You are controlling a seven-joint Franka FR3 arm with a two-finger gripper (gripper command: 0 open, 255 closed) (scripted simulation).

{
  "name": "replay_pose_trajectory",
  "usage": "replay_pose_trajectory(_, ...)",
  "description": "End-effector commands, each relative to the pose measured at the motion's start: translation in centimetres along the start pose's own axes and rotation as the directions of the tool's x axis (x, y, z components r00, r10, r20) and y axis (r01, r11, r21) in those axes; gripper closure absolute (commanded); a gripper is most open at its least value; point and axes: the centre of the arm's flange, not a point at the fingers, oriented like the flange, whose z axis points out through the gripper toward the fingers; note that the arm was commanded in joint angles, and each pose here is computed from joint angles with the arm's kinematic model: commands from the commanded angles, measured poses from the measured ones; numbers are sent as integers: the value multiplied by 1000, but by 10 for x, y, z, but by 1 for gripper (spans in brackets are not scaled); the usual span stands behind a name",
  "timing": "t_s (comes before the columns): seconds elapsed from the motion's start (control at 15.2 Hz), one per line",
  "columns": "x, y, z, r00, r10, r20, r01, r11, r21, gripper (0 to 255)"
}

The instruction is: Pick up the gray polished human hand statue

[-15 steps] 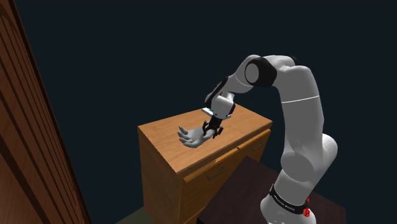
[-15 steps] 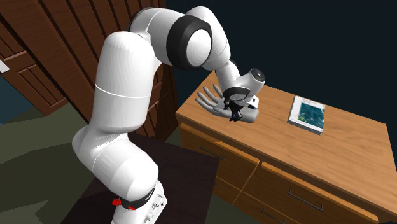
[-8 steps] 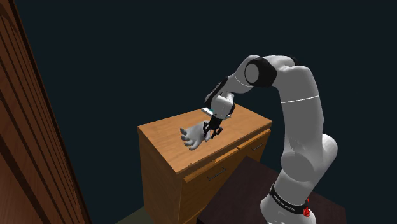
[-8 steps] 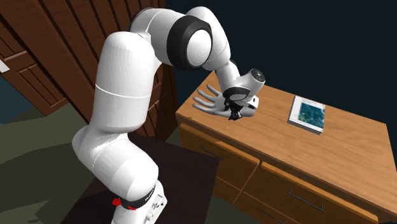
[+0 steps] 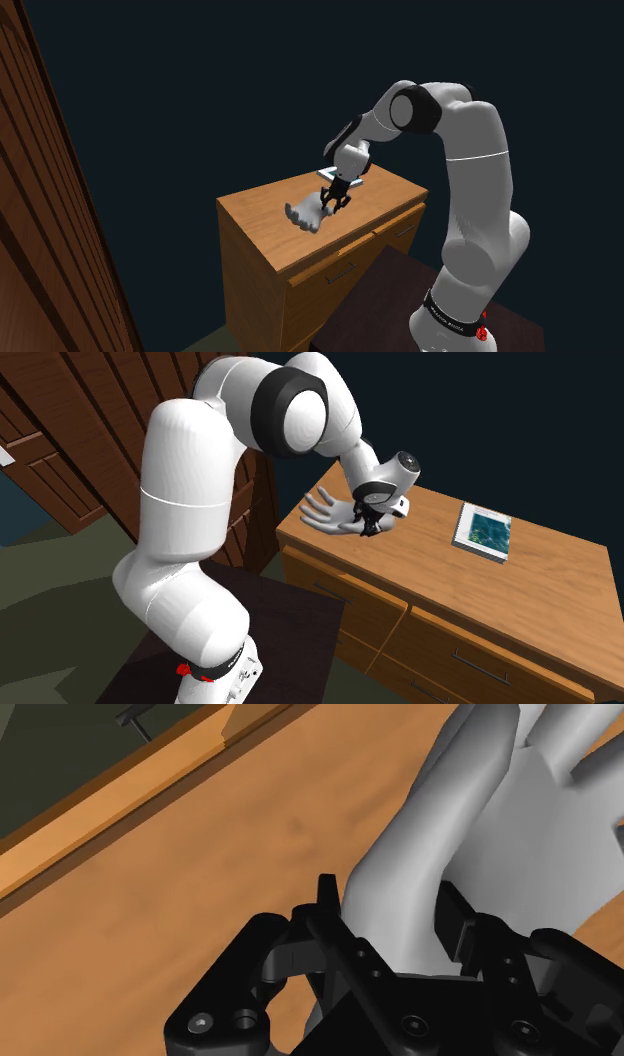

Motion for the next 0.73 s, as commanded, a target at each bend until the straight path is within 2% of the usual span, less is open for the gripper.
replay_pose_trajectory(0.0, -2, -4, -10, 1000, -1, 0, 1, 1000, 1, 255)
replay_pose_trajectory(0.53, -6, -15, -51, 1000, -1, 0, 1, 1000, 1, 255)
replay_pose_trajectory(0.66, -6, -16, -52, 1000, -1, 0, 1, 1000, 1, 255)
